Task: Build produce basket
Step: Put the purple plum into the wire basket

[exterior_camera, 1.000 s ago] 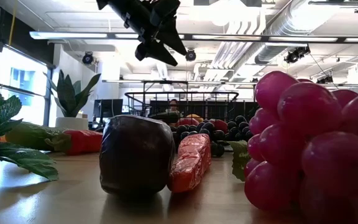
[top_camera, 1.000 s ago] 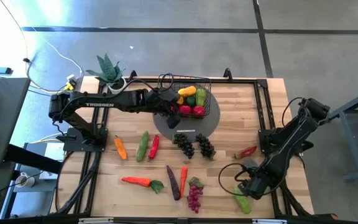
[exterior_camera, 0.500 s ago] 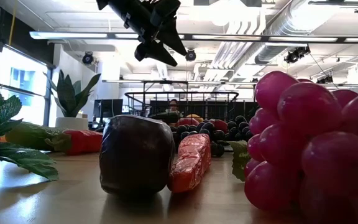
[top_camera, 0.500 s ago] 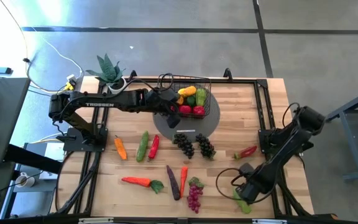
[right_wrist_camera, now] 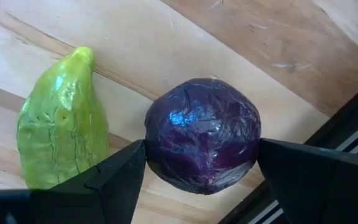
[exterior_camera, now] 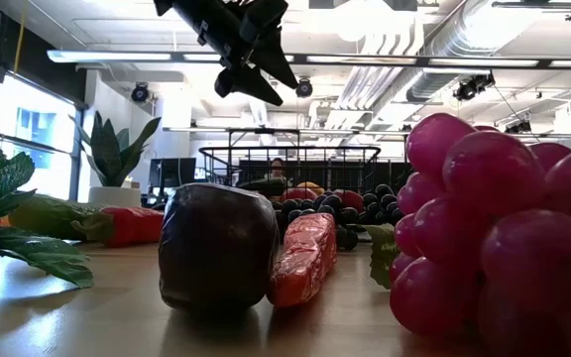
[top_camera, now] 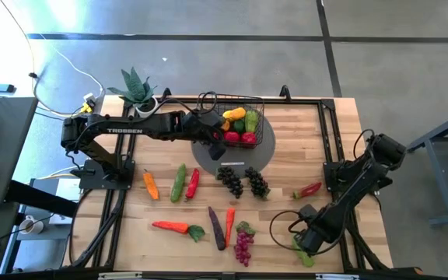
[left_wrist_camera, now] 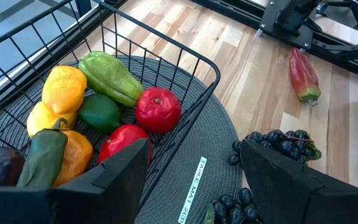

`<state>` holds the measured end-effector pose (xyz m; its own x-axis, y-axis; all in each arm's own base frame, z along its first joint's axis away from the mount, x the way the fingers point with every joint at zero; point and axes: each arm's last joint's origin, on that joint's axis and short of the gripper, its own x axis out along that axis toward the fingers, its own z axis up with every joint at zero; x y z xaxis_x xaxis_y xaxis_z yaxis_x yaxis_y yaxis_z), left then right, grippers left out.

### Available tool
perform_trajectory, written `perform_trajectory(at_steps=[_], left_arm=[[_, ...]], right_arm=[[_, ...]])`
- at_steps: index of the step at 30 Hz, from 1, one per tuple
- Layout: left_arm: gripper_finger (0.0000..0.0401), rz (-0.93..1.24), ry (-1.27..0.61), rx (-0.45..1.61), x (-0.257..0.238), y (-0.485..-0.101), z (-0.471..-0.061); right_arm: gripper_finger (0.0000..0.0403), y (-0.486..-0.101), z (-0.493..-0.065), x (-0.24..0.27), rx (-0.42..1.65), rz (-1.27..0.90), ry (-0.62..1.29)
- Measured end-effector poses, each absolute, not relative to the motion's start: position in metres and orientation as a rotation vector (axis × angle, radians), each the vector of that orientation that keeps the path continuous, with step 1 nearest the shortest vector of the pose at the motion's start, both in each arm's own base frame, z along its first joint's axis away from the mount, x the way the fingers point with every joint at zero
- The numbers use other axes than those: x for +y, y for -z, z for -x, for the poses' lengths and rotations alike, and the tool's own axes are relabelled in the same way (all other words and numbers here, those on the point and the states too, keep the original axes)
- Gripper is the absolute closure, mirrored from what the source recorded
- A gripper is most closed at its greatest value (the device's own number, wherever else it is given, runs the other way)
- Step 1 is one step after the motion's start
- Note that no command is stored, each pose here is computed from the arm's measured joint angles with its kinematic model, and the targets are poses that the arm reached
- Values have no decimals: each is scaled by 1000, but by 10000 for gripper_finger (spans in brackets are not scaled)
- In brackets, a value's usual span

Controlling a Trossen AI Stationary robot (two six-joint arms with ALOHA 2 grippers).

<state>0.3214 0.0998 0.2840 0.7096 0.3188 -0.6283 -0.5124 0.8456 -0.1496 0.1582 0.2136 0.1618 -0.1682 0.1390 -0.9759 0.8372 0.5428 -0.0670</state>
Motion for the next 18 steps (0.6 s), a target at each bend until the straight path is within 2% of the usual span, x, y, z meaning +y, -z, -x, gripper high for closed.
perform_trajectory(at_steps=[3, 10, 18], left_arm=[[158, 310, -464, 633, 100, -284, -321], [158, 304, -462, 635, 100, -284, -321], [158, 304, -462, 635, 100, -284, -321]], right_arm=[[137, -161, -161, 214, 1656, -859, 761], [225, -155, -162, 213, 1665, -913, 745], [233, -151, -160, 213, 1688, -952, 749]])
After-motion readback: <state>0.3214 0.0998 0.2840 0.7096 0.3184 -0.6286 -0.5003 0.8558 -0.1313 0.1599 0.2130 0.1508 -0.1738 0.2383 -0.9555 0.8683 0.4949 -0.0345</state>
